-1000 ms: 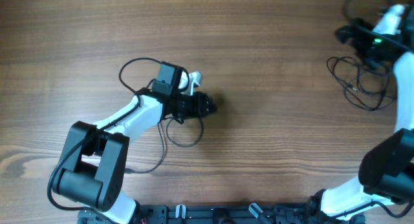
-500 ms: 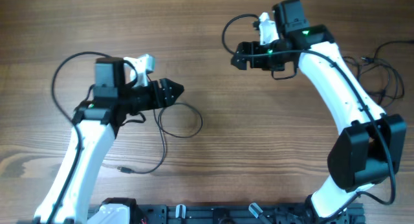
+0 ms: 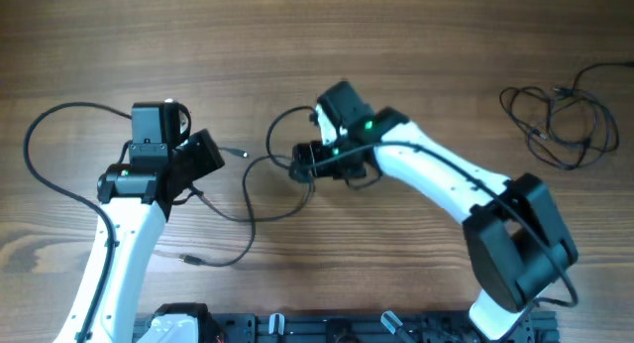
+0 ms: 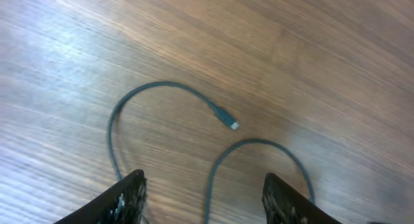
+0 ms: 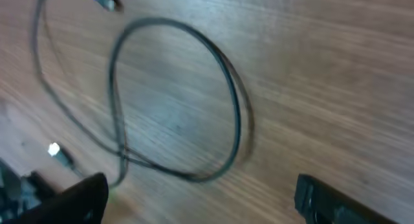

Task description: Untangle cables

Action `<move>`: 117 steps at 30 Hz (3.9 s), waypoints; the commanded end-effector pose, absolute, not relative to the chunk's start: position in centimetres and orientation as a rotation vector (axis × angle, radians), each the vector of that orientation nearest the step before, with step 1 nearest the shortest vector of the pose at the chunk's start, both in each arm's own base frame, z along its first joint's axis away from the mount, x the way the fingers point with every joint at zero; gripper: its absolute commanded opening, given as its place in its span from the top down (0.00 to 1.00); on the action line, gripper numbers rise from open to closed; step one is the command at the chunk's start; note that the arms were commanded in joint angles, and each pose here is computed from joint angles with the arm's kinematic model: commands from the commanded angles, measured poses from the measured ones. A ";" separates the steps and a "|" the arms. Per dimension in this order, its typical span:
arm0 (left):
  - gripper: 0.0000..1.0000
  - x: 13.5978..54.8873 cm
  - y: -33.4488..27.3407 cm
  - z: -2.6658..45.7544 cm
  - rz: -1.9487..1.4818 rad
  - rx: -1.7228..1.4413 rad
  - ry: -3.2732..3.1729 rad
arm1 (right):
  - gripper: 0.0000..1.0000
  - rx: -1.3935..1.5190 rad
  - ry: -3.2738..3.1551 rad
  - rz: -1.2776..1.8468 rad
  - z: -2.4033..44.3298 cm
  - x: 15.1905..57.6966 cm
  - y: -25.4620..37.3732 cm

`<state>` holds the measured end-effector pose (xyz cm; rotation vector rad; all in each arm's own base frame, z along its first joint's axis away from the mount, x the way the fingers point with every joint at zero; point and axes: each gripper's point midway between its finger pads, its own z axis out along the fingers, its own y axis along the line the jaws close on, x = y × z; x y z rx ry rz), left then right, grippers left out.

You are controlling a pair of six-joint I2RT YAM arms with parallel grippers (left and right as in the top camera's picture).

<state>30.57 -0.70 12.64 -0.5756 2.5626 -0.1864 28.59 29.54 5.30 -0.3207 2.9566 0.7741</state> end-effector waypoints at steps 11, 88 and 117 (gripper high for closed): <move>0.41 27.5 6.2 11.5 0.078 -0.944 2.536 | 0.23 -0.060 2.912 0.938 -0.4 25.0 32.3; 0.42 28.6 3.6 6.6 -0.097 -0.960 2.713 | 0.00 1.102 2.736 0.231 11.6 37.0 -13.2; 0.29 33.2 -4.6 8.4 -0.421 -0.467 2.666 | 0.00 -0.003 2.545 0.343 20.0 43.5 4.4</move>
